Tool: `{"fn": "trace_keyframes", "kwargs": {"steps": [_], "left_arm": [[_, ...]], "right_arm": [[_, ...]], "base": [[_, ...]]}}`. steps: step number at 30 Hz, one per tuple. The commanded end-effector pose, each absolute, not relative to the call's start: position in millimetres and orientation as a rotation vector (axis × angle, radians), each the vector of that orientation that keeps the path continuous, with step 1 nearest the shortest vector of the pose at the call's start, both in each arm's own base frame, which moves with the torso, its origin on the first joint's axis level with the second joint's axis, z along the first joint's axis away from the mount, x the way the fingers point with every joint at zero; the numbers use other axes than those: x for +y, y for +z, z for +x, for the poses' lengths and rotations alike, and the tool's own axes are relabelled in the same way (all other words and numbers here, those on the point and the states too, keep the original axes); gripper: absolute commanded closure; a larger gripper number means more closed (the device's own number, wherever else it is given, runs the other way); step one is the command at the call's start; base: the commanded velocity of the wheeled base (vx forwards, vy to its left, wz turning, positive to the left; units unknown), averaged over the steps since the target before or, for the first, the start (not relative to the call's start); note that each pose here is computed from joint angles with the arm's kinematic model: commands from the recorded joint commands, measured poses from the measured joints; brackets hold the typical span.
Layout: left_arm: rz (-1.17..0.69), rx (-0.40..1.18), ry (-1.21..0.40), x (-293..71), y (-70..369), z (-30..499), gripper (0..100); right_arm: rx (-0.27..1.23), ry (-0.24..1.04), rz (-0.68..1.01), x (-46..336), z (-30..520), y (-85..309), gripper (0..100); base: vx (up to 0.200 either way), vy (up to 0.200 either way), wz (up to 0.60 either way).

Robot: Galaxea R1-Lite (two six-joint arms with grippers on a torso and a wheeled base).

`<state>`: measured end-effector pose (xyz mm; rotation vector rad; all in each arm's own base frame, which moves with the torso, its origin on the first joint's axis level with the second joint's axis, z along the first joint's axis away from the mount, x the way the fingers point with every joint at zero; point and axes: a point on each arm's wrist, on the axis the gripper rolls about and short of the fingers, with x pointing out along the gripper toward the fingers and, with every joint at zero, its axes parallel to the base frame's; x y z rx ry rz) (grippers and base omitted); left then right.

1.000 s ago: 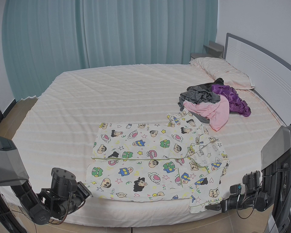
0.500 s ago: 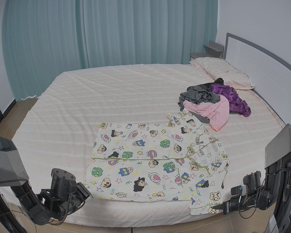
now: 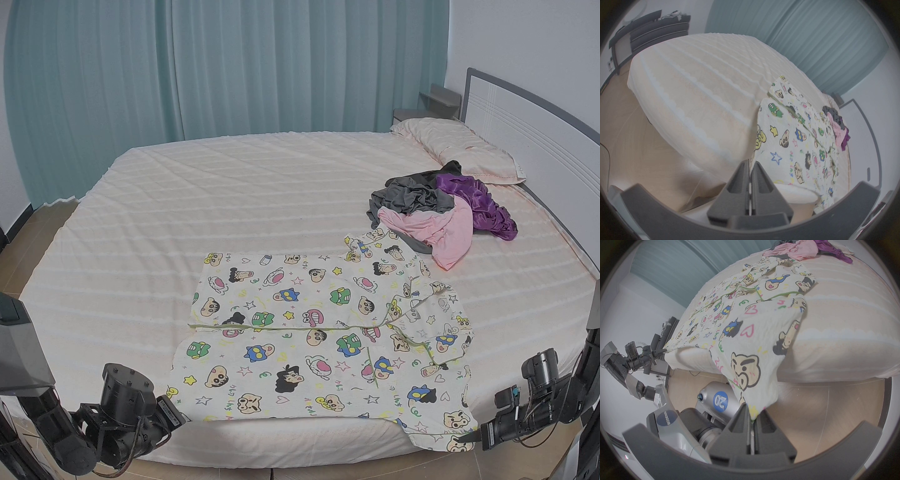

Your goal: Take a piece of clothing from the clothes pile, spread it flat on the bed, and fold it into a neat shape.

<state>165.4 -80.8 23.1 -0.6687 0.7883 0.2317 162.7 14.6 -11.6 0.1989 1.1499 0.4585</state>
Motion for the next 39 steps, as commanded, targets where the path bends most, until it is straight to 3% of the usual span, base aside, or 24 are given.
{"fn": "trace_keyframes", "kwargs": {"steps": [1, 14, 39], "left_arm": [[-0.582, 0.852, 0.224, -80.0, 15.4, 152.6, 100], [-0.362, 1.043, 0.215, -87.0, -3.1, 131.8, 100], [-0.252, 1.153, 0.168, -84.4, 9.6, 100.4, 100]], "right_arm": [[1.102, 0.444, 0.176, 8.2, 150.6, 5.7, 100], [1.187, 0.445, 0.157, 7.6, 134.2, 10.2, 100], [1.299, 0.471, 0.14, 8.1, 105.5, 20.6, 100]], "base": [[0.0, 0.0, 0.0], [0.0, 0.0, 0.0], [0.0, 0.0, 0.0]]}}
